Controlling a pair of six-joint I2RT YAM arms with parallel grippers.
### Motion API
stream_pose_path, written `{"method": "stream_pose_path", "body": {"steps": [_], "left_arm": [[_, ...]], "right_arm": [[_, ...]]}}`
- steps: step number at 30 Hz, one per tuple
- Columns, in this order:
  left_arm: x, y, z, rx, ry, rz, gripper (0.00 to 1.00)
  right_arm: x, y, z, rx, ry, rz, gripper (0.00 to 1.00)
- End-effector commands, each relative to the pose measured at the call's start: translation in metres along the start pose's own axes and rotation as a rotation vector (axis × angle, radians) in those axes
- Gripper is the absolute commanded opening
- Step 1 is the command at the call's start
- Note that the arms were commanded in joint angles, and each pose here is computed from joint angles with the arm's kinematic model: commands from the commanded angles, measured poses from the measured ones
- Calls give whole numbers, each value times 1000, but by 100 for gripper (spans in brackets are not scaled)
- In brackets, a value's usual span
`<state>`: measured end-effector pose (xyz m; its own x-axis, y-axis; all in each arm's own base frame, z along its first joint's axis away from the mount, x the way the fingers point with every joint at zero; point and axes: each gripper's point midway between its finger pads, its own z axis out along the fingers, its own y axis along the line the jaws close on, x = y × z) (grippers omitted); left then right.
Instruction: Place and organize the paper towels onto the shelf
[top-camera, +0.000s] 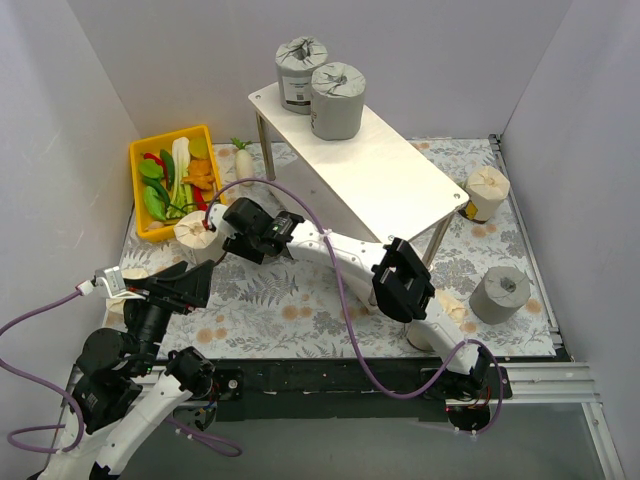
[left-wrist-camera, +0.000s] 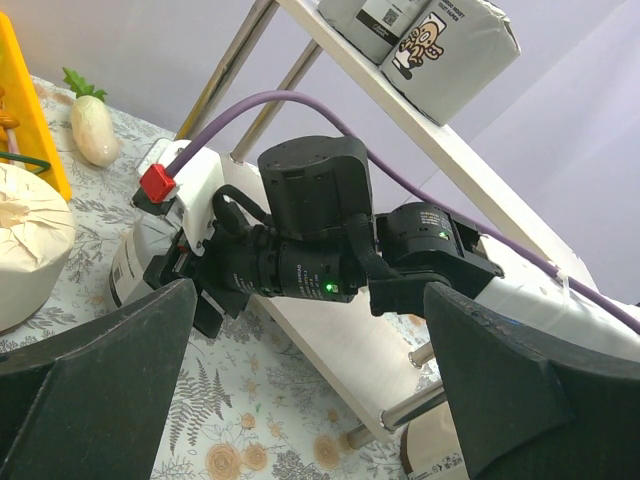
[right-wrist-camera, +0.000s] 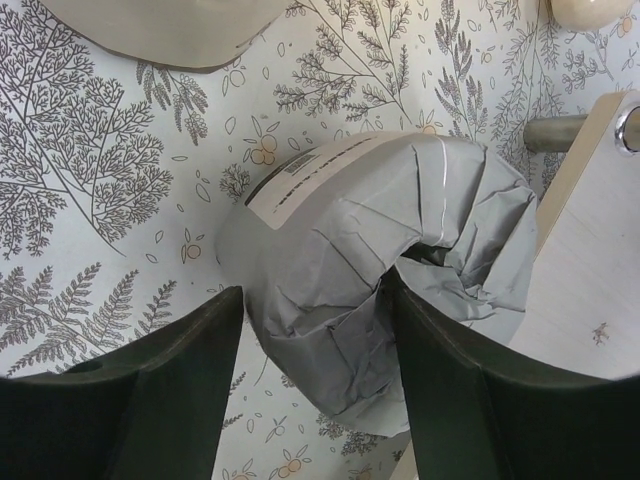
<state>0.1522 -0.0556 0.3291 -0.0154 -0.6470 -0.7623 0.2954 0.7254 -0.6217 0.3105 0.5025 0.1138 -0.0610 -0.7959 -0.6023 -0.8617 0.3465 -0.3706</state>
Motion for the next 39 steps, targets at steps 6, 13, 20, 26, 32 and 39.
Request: {"method": "stream_pose_path", "body": {"steps": [6,13,20,26,32,39], "left_arm": [[-14,1,-14,30,-62,-29,98],[-10,1,-10,17,-40,-14,98],[-16,4,-15,18,-70,-32,98],[-15,6,-15,4,-66,-38,98],[-16,6,-15,3,-70,-39,98],[-18,8,-18,1,-81,-50,98]], "right_arm": [[14,6,15,-1,28,-49,48],[9,8,-13,0,19,-112,28],[8,8,-65,11,4,-160,22],[10,32,-103,-56,-56,-202,21],[-3,39,-137,-71,-125,-233,21],[-68,16,-208,6,-276,-218,20]]}}
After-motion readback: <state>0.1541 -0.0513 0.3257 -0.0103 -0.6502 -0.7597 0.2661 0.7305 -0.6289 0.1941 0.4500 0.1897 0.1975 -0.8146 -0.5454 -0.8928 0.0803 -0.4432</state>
